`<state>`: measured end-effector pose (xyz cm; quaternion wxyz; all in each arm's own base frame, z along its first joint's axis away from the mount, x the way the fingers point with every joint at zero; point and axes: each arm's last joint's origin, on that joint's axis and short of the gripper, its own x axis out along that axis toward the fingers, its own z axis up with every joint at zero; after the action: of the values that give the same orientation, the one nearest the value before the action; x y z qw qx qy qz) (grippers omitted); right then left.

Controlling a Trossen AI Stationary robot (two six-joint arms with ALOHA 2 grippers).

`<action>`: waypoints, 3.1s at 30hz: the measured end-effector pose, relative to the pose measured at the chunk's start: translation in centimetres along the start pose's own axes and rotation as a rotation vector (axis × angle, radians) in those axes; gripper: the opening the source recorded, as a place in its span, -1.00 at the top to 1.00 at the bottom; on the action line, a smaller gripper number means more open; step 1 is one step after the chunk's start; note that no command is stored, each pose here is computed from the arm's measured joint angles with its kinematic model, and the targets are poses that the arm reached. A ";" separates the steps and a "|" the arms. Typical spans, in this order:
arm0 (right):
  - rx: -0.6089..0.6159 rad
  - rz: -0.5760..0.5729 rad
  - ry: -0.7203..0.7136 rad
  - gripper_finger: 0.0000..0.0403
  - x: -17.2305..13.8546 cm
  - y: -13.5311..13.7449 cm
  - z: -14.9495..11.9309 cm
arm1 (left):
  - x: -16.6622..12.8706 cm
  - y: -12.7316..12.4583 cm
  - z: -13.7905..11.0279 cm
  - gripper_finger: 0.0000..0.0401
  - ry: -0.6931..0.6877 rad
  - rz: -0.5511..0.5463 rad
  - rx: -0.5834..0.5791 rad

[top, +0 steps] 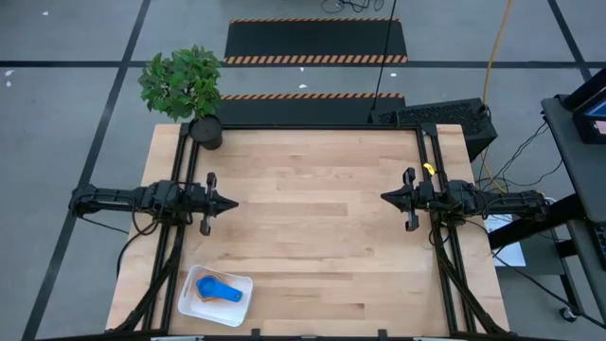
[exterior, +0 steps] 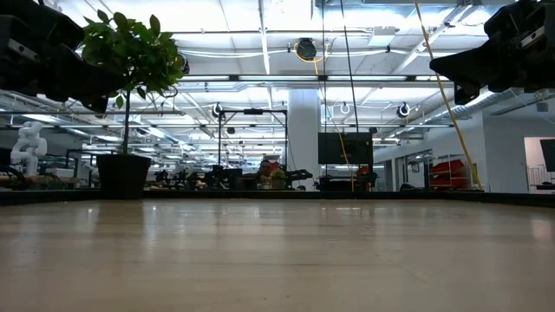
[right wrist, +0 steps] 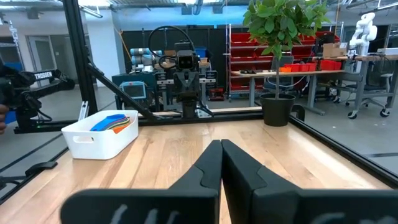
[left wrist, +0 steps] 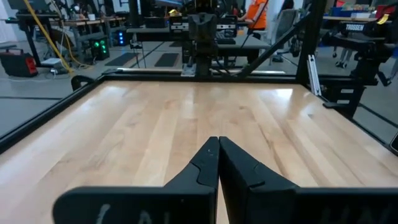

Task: Nest measuring cups in basket
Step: Return to Home Position

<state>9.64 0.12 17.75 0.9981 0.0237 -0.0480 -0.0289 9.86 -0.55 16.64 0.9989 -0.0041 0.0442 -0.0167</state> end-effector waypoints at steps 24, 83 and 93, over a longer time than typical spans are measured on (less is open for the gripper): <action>0.000 0.000 0.003 1.00 0.0 0.0 0.0 | -0.1 0.1 0.2 0.91 -0.020 0.036 0.018; 0.000 0.000 0.004 1.00 0.0 0.0 0.0 | 0.0 0.1 0.2 0.85 -0.021 0.036 0.007; 0.000 -0.001 0.004 1.00 0.0 0.0 0.0 | 0.0 0.1 0.2 0.85 -0.021 0.036 0.007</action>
<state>9.64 0.12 17.72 0.9982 0.0236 -0.0461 -0.0292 9.89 -0.42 16.81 0.9994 -0.0001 0.0339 0.0010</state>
